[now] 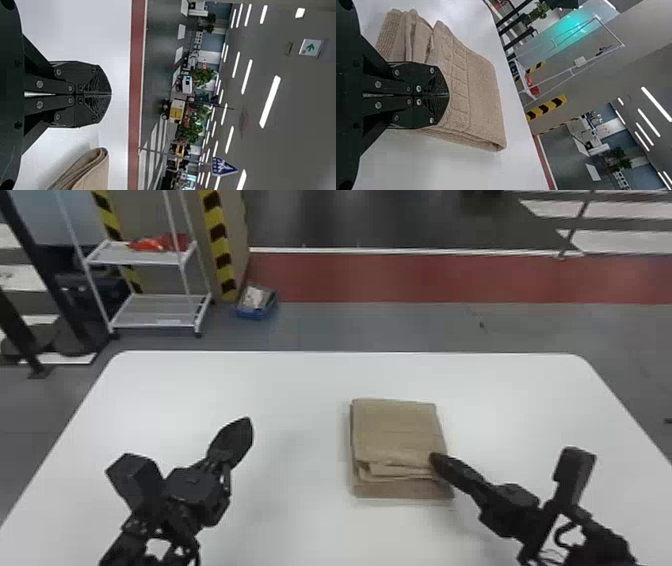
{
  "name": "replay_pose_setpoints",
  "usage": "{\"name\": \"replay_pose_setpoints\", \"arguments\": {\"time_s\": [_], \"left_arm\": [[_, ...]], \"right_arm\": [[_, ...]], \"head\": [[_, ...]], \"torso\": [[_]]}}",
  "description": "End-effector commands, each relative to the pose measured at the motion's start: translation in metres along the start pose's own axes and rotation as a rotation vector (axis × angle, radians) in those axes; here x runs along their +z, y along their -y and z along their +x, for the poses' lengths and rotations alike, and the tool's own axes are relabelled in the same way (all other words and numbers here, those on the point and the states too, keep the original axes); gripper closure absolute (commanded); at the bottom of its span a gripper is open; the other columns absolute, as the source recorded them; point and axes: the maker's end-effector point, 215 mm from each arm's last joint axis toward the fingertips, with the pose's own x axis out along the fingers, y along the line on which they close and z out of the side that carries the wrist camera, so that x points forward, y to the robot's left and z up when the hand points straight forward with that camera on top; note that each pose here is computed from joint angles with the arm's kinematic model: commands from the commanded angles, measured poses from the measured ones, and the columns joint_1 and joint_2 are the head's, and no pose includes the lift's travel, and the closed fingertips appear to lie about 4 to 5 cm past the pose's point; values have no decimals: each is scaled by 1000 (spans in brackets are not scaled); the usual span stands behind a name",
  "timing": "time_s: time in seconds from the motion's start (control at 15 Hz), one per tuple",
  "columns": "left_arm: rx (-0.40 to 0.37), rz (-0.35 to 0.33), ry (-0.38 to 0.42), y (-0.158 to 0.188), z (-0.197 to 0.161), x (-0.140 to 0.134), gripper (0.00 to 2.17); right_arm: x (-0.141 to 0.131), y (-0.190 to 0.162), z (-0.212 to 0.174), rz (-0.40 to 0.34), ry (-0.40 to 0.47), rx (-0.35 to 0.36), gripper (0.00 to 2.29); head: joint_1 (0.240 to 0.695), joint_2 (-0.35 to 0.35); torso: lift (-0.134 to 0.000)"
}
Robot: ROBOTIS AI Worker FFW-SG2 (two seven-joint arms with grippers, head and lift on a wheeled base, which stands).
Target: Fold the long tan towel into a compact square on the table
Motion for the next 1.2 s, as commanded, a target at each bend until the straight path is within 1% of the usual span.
{"name": "replay_pose_setpoints", "arguments": {"time_s": [0.0, 0.07, 0.13, 0.27, 0.33, 0.4, 0.47, 0.53, 0.6, 0.67, 0.73, 0.8, 0.87, 0.93, 1.0, 1.13], "left_arm": [[1, 0, -1, 0, -2, 0, 2138], [2, 1, 1, 0, -2, 1, 2138], [1, 2, 5, 0, -3, 3, 2138], [6, 6, 19, 2, -6, 12, 2138], [16, 5, 30, 3, -9, 18, 2094], [24, 9, 43, 3, -14, 26, 1936], [37, 11, 58, 5, -18, 35, 1605], [56, 15, 75, 6, -23, 45, 947], [90, 20, 85, 6, -27, 53, 198], [146, 44, 89, 1, -33, 59, 12], [194, 73, 96, 0, -39, 65, 12], [223, 101, 109, 1, -46, 70, 26], [245, 119, 163, 1, -56, 83, 26], [256, 127, 188, 2, -63, 87, 26], [277, 136, 177, -2, -67, 80, 26], [297, 132, 157, -10, -73, 70, 26]], "right_arm": [[-9, 6, -2, 11, -8, -9, 2250], [-10, 5, -2, 13, -6, -7, 2250], [-3, 3, -2, 12, 17, 2, 2240], [35, -9, -9, -6, 99, 45, 1905], [55, -18, -12, -36, 126, 56, 1676], [71, -26, -14, -63, 141, 63, 1241], [83, -32, -15, -100, 145, 57, 552], [95, -36, -15, -149, 147, 41, -1], [105, -41, -15, -201, 144, 22, -1], [107, -44, -12, -235, 135, 3, -1], [108, -46, -10, -273, 131, -38, 49], [106, -50, -8, -297, 139, -60, 63], [109, -55, -13, -322, 181, -88, 63], [108, -62, -16, -358, 211, -118, 63], [102, -72, -16, -391, 230, -143, 63], [93, -84, -26, -394, 281, -156, 63]], "head": [[695, -20], [695, -21], [695, -23], [695, -22], [695, -22], [695, -24], [695, -24], [695, -23], [695, -22], [695, -19], [695, -13], [695, -6], [695, 0], [695, 9], [695, 11], [695, 24]], "torso": [[-112], [-112], [-112], [-112], [-112], [-112], [-112], [-112], [-112], [-112], [-112], [-112], [-112], [-112], [-112], [-112]]}}
